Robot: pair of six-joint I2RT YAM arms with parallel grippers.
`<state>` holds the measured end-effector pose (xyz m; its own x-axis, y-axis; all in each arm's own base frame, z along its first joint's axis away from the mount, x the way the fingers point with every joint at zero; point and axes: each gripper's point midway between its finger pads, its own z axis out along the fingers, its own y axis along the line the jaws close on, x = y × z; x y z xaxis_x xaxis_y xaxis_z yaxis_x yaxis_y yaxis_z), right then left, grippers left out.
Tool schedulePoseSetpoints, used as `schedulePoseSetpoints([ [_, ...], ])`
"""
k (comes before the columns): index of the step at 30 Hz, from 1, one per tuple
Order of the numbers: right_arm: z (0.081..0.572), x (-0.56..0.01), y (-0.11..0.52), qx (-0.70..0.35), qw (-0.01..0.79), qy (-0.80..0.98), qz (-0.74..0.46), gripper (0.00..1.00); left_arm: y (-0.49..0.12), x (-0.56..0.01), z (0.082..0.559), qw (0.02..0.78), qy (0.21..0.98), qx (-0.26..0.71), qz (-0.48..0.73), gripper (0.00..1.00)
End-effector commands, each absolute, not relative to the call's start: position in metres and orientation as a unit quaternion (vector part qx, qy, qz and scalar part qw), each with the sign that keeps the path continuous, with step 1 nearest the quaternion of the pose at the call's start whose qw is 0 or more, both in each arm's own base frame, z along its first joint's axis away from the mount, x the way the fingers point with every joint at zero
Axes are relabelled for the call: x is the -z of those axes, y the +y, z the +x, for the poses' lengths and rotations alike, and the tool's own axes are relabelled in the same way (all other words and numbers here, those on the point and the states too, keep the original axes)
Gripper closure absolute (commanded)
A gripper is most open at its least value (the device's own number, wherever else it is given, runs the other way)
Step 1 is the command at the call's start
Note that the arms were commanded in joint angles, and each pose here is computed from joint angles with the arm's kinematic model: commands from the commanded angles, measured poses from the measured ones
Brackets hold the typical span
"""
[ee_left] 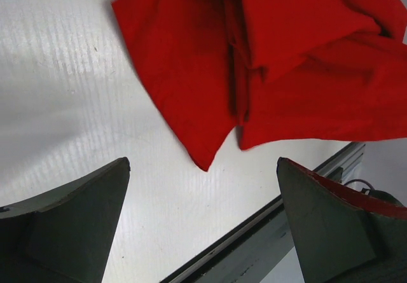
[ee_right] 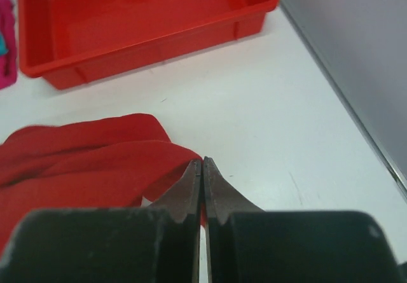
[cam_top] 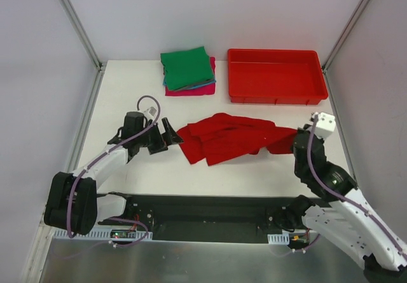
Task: Fold and stack the t-shirts
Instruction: Flatten out the tshirt
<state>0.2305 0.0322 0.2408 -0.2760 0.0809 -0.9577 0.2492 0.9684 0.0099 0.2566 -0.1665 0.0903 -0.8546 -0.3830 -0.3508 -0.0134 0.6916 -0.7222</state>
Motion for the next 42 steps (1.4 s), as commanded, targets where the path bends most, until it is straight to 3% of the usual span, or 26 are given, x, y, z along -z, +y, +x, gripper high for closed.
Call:
schedulePoseSetpoints([
  [1,0.218,-0.228,-0.001,0.096,0.586,0.789,0.158,0.99,-0.173,-0.095,0.272,0.255,0.888,0.371,-0.097,0.01],
  [16,0.216,-0.189,-0.023,0.173,0.513,0.825,0.162,0.99,-0.236,-0.087,0.286,0.202,0.920,0.336,-0.010,0.07],
  [24,0.211,-0.190,-0.028,0.168,0.518,0.821,0.172,0.99,-0.279,-0.064,0.289,0.145,0.929,0.341,0.015,0.19],
  [26,0.211,-0.190,-0.028,0.165,0.518,0.821,0.173,0.99,-0.290,-0.062,0.289,0.134,0.929,0.345,0.024,0.26],
  [29,0.212,-0.189,-0.027,0.163,0.517,0.823,0.171,0.99,-0.305,-0.061,0.290,0.126,0.928,0.350,0.037,0.44],
  [33,0.212,-0.188,-0.027,0.164,0.514,0.825,0.168,0.99,-0.309,-0.069,0.294,0.136,0.927,0.348,0.037,0.79],
  [36,0.212,-0.190,-0.028,0.167,0.515,0.824,0.166,0.99,-0.302,-0.079,0.295,0.156,0.927,0.338,0.035,1.00],
  [42,0.214,-0.215,-0.031,0.165,0.535,0.811,0.171,0.99,-0.273,-0.128,0.300,0.249,0.920,0.302,0.021,1.00],
])
